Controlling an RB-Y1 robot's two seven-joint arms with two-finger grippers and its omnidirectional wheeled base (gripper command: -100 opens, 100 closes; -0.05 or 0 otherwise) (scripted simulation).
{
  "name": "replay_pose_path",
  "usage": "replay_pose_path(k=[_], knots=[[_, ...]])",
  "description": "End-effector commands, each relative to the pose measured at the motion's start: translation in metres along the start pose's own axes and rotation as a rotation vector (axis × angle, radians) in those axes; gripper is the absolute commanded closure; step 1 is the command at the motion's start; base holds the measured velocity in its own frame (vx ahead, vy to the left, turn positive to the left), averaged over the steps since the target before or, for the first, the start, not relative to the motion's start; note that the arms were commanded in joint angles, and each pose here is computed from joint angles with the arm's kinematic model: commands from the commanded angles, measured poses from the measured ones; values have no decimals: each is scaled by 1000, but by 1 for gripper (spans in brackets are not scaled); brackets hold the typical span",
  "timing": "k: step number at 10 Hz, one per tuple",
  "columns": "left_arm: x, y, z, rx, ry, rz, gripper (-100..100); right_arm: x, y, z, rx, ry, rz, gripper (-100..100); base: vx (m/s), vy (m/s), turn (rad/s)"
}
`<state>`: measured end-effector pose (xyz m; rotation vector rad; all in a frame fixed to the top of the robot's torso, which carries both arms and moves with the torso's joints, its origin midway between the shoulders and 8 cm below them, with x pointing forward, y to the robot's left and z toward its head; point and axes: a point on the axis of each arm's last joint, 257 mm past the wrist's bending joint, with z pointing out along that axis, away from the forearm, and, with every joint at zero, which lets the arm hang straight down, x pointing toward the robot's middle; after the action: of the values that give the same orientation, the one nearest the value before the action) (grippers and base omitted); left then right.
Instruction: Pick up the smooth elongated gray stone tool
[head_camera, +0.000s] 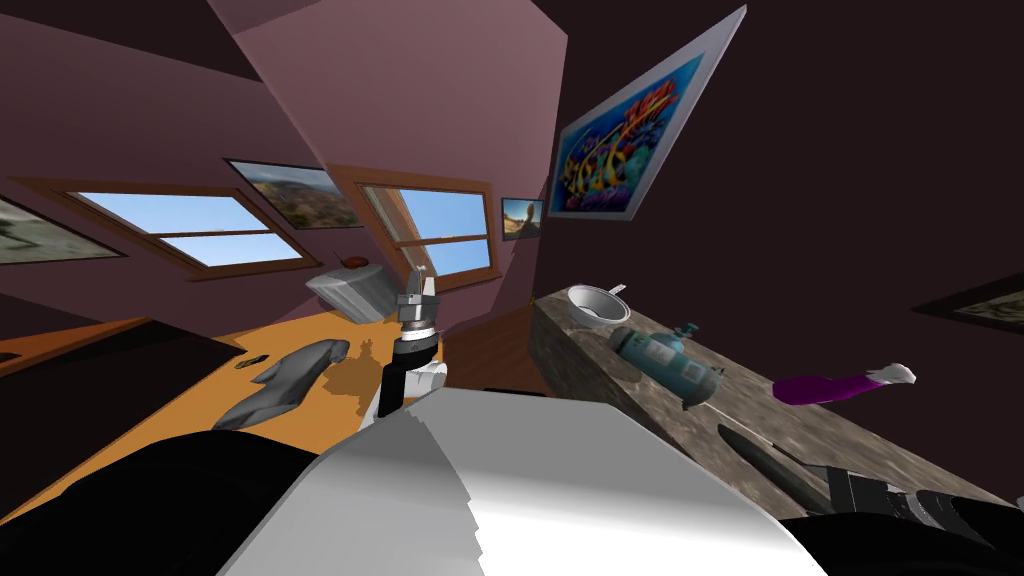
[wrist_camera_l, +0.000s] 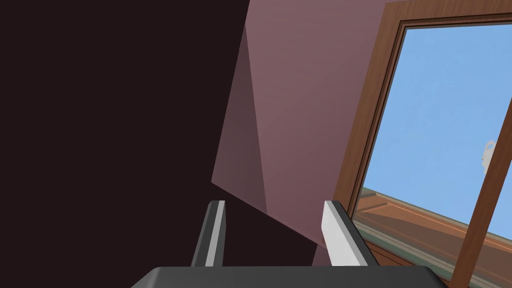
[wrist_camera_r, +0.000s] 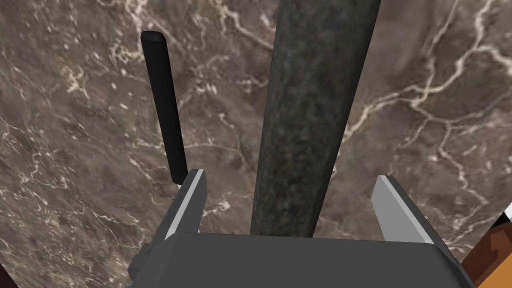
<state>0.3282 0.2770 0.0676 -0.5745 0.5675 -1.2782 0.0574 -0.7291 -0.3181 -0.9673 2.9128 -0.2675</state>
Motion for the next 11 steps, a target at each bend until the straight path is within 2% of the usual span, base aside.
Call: replay_pose_path(k=[1,2,3,4,8,9,10,11], knots=[[0,0,0,0,0,0,0,7,9,9,0,3,9,-100,27,-30,77],[0,0,0,0,0,0,0,12,17,16,-1,5,16,-100,31,-38,76],[0,0,0,0,0,0,0,7,12,12,-4,3,11,-100,14,-18,17],[0,0,0,0,0,0,0,7,12,13,-1,3,12,100,0,0,0],[0,0,0,0,0,0,0,7,13,13,-3,3,14,100,0,0,0],[0,0,0,0,0,0,0,7,13,13,-3,3,13,0,0,0,0],[0,0,0,0,0,0,0,2,2,3,1,1,1,100,-21,24,-102],[0,0,0,0,0,0,0,-4,-4,-4,1,-1,-7,100,-39,37,-115]])
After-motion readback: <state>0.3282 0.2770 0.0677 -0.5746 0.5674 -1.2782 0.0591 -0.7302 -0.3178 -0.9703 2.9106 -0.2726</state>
